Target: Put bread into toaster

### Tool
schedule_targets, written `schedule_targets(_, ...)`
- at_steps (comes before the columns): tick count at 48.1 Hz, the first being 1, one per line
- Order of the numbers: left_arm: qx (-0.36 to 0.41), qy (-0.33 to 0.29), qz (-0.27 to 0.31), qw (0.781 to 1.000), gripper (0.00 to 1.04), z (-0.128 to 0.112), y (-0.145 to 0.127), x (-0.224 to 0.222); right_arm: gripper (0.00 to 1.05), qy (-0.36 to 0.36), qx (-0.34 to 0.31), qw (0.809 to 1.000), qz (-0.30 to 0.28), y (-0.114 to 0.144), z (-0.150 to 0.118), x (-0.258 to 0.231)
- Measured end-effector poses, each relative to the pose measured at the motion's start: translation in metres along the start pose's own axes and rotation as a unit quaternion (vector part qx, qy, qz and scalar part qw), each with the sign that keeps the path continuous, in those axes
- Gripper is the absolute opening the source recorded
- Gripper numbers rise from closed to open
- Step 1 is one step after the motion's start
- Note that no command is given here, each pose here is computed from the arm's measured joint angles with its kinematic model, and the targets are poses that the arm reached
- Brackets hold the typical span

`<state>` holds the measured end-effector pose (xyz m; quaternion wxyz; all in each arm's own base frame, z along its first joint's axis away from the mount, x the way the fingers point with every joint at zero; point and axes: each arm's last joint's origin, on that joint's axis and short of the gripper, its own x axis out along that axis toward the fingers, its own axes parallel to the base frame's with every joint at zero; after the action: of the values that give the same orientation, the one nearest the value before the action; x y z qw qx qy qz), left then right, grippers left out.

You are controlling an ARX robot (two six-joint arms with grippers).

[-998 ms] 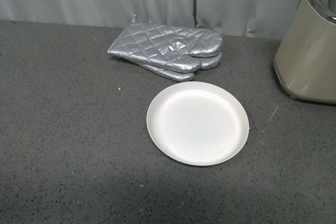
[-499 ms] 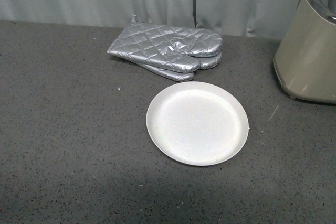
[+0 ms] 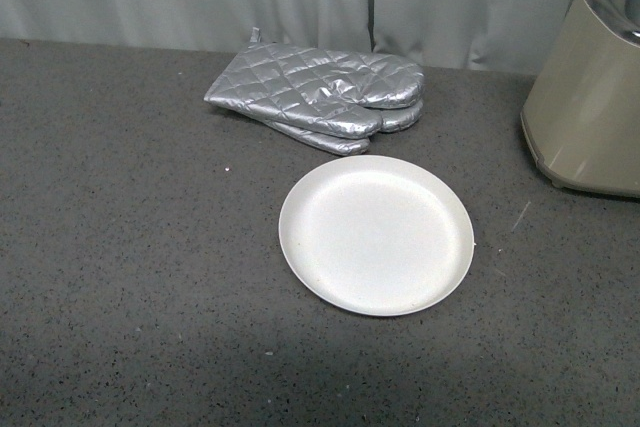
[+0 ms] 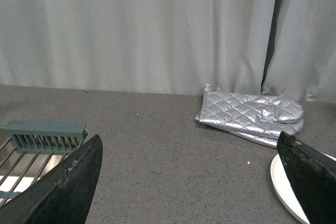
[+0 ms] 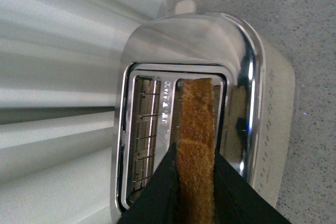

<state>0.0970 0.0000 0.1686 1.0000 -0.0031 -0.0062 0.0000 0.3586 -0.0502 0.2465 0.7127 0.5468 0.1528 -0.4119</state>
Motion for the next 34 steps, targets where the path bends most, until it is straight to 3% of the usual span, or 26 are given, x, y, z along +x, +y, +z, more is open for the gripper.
schedule_targets(14, 0.000, 0.000, 0.000, 1.000, 0.98, 0.000, 0.000, 0.000, 0.73, 0.008, -0.032, 0.999, 0.042, 0.024, 0.003, -0.018)
schedule_targets(23, 0.000, 0.000, 0.000, 1.000, 0.98, 0.000, 0.000, 0.000, 0.97, -0.035, -0.085, 0.988, 0.126, 0.033, 0.007, -0.053)
schedule_targets(27, 0.000, 0.000, 0.000, 1.000, 0.98, 0.000, 0.000, 0.000, 0.91, -0.040, -0.149, 0.962, 0.227, 0.021, 0.008, -0.092)
schedule_targets(30, 0.000, 0.000, 0.000, 1.000, 0.98, 0.000, 0.000, 0.000, 0.80, -0.026, -0.257, 0.894, 0.367, 0.001, 0.008, -0.119)
schedule_targets(34, 0.000, 0.000, 0.000, 1.000, 0.98, 0.000, 0.000, 0.000, 0.68, -0.076, -0.368, 0.810, 0.449, -0.043, 0.007, -0.142)
